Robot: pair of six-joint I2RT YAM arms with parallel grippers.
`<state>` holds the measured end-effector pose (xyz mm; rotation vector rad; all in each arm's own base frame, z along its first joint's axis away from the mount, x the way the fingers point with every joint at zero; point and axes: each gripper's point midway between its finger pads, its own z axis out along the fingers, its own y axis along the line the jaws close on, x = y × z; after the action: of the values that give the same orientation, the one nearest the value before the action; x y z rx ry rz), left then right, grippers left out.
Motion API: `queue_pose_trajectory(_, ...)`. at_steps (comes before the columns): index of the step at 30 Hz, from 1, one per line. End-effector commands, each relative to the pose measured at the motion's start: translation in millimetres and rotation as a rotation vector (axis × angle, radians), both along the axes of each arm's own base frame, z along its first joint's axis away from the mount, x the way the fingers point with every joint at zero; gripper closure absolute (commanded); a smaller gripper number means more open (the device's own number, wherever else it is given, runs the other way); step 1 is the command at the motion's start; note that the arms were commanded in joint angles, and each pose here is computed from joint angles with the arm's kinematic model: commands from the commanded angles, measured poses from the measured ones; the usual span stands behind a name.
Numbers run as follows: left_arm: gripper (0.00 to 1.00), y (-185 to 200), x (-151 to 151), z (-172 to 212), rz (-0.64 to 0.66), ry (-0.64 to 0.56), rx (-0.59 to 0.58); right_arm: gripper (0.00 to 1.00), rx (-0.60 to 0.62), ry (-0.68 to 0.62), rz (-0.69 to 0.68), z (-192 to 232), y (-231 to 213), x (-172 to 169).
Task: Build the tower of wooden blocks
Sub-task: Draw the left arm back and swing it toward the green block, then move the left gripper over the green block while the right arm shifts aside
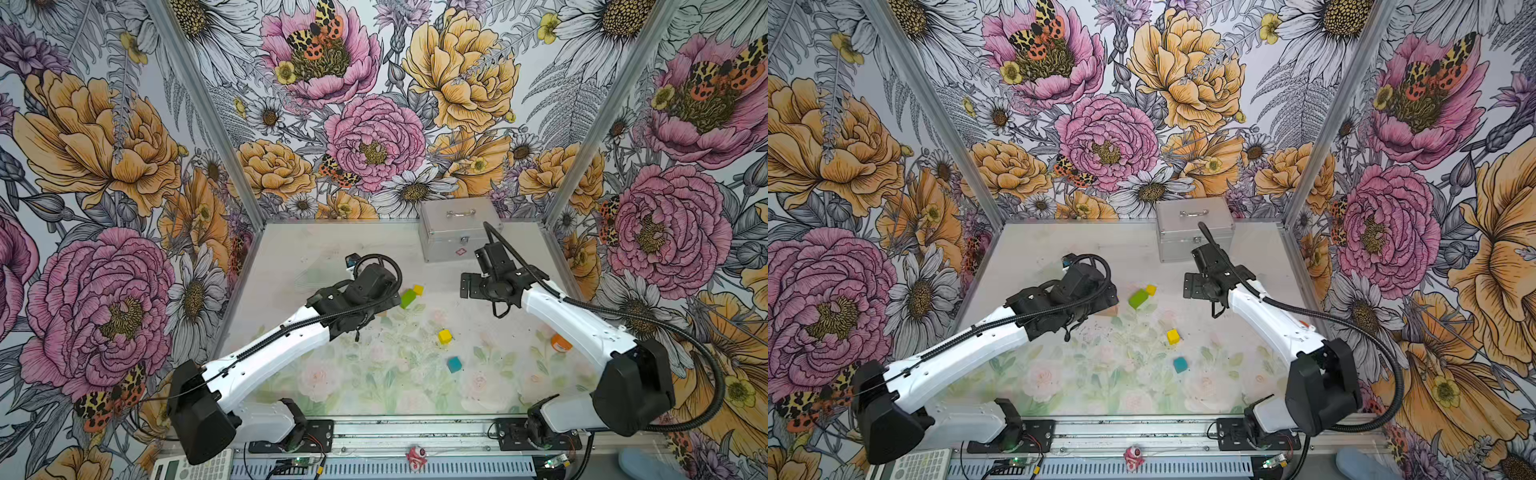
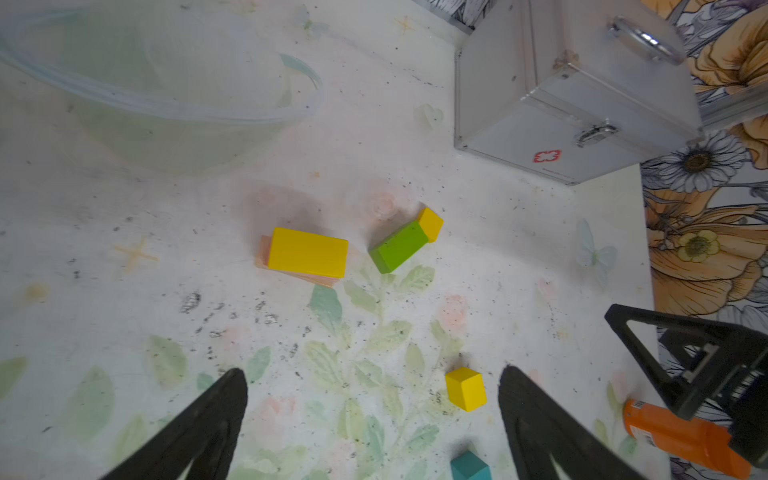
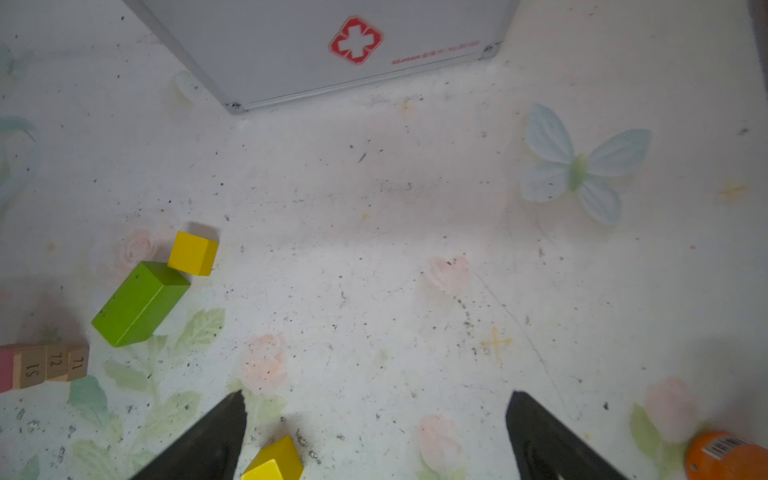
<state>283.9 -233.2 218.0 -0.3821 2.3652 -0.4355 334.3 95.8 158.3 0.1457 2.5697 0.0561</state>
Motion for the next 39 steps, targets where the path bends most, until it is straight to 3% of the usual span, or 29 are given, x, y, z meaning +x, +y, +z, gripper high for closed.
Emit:
queue_pose_trajectory(1,0.05,-39,8,-1,0.079,-0.002,-0.074,0.00,-0.011,-0.043,-0.053,12,-22,-12)
queue_pose_trajectory(7,0.06,-109,20,-38,0.101,0.068,-0.083,0.00,0.007,-0.077,-0.095,23,-46,-27)
queue_pose_trajectory(13,0.07,-125,36,-73,0.196,0.106,-0.083,0.00,0.059,-0.089,-0.079,26,-46,-39)
queue_pose_trajectory(24,0.11,-126,71,-99,0.302,0.148,-0.068,0.00,0.124,-0.092,-0.102,25,-53,-48)
queue_pose_trajectory(33,0.11,-100,76,-118,0.384,0.171,-0.033,0.00,0.246,-0.088,-0.172,25,-71,-52)
queue_pose_trajectory(39,0.11,-96,80,-127,0.392,0.194,-0.023,0.00,0.258,-0.083,-0.169,24,-70,-52)
